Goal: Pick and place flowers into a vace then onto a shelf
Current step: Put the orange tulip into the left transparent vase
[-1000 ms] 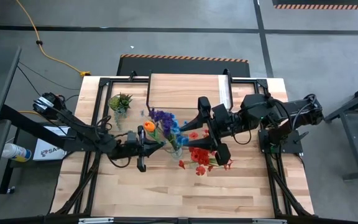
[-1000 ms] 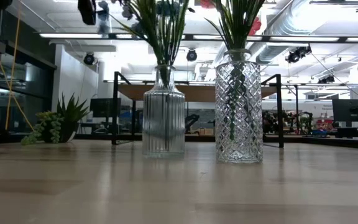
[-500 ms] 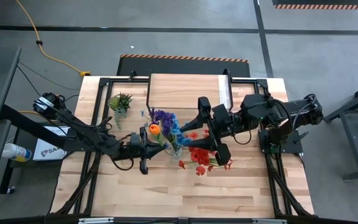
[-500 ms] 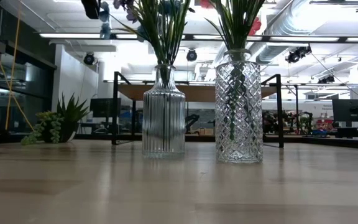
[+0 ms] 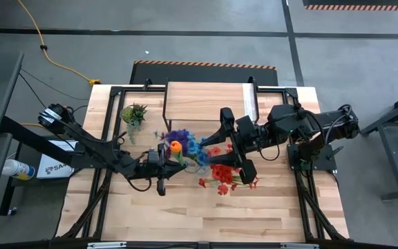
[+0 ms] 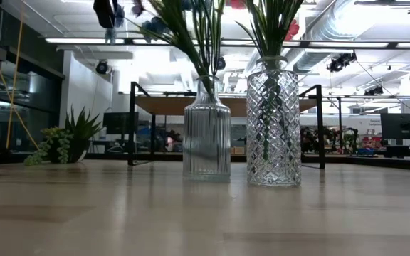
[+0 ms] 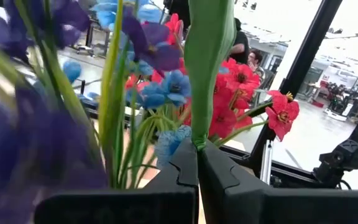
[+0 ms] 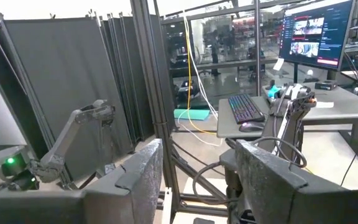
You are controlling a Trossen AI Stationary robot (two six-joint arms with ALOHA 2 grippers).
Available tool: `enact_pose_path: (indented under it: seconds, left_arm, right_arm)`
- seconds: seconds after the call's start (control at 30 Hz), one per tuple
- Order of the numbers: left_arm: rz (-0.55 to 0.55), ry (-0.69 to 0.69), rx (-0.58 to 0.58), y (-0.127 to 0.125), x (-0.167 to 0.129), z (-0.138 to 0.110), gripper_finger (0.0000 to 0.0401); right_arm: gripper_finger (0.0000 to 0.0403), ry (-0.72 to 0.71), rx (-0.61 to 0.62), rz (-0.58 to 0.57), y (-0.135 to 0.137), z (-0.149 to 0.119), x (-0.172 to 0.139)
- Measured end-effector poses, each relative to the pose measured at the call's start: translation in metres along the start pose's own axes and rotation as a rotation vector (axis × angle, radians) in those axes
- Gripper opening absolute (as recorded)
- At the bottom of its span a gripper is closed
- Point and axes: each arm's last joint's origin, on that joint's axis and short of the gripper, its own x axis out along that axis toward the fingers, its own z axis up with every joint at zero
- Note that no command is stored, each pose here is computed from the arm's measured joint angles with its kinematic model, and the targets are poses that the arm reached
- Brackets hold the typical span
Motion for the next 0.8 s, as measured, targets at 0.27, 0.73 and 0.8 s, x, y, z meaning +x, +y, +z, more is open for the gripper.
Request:
enact_pose_path:
  seconds: [0.27,0.73,0.8]
  left_arm:
    - [-0.002,-0.027,0.018,-0.003,0.002,0.006,0.0030]
    - [-0.014,-0.034,0.029,-0.006,0.004,0.011,0.0030]
    - [-0.016,-0.032,0.022,-0.006,0.004,0.011,0.0030]
  right_arm:
    - [0.0193,0.000,0.000,0.000,0.000,0.000,0.000]
    - [0.0193,0.001,0.000,0.007,0.000,0.000,0.000]
    - [0.0193,0.002,0.001,0.007,0.000,0.000,0.000]
